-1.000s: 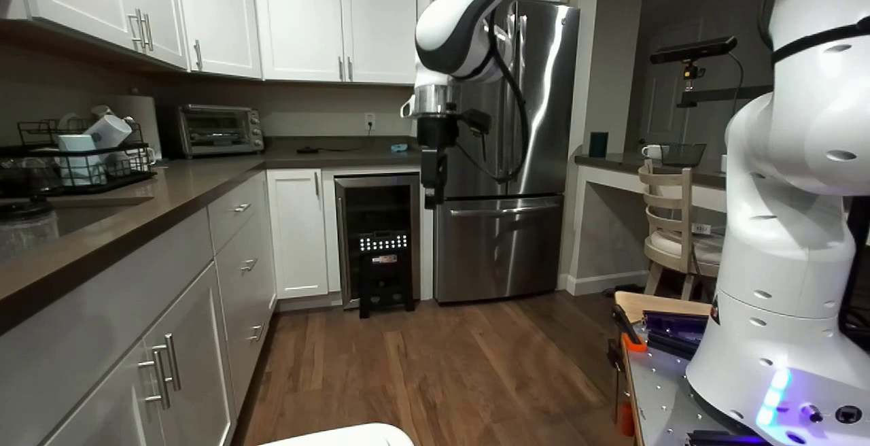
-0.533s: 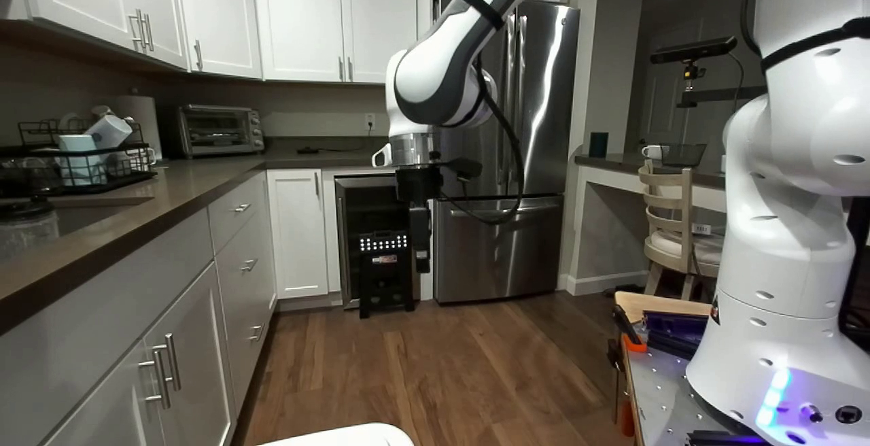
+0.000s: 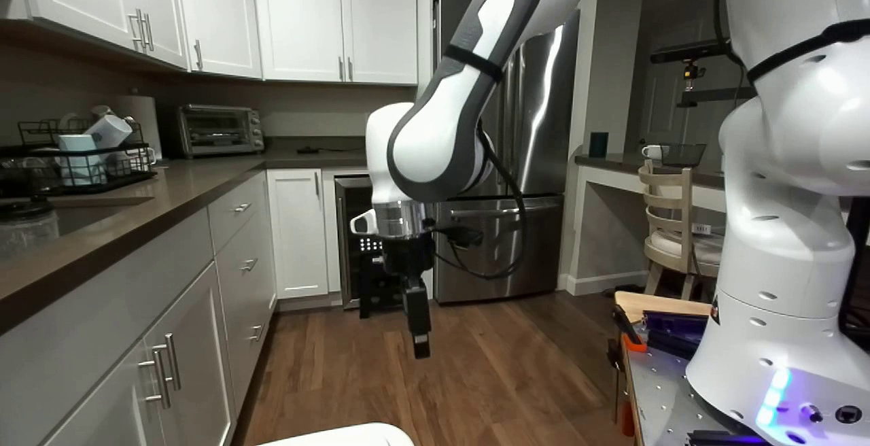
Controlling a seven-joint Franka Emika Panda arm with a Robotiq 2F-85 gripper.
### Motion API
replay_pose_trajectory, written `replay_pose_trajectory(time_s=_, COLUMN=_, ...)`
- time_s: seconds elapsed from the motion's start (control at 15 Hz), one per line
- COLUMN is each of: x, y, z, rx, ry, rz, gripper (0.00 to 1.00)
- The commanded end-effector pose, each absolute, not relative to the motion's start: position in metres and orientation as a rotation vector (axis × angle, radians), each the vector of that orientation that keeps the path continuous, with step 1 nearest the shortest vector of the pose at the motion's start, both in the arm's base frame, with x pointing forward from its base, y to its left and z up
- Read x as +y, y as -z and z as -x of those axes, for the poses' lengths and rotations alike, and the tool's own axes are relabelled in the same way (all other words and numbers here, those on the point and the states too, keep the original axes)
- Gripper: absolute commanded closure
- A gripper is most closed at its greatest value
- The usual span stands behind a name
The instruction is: Open the white bin
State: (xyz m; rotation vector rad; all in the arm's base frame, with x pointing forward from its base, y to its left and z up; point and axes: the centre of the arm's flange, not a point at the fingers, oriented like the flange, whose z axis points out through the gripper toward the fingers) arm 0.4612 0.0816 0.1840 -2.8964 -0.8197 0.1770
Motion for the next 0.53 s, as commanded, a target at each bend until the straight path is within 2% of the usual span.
replay_pose_trajectory(time_s=0.0, x=0.092, y=-0.144, z=-0.456, rx=-0.830, ry=-0.164, rz=2.880, gripper=0.07)
replay_pose_trajectory(time_s=0.07, x=0.093, y=-0.137, z=-0.454, rx=-0.832, ry=-0.156, rz=2.879, gripper=0.13)
replay_pose_trajectory(time_s=0.13, x=0.094, y=-0.129, z=-0.452, rx=-0.833, ry=-0.145, rz=2.874, gripper=0.11)
replay_pose_trajectory(time_s=0.33, x=0.095, y=-0.108, z=-0.451, rx=-0.825, ry=-0.123, rz=2.862, gripper=0.23)
replay_pose_trajectory(time_s=0.4, x=0.094, y=-0.102, z=-0.451, rx=-0.818, ry=-0.120, rz=2.860, gripper=0.39)
replay_pose_trajectory(time_s=0.47, x=0.095, y=-0.096, z=-0.450, rx=-0.814, ry=-0.119, rz=2.853, gripper=0.47)
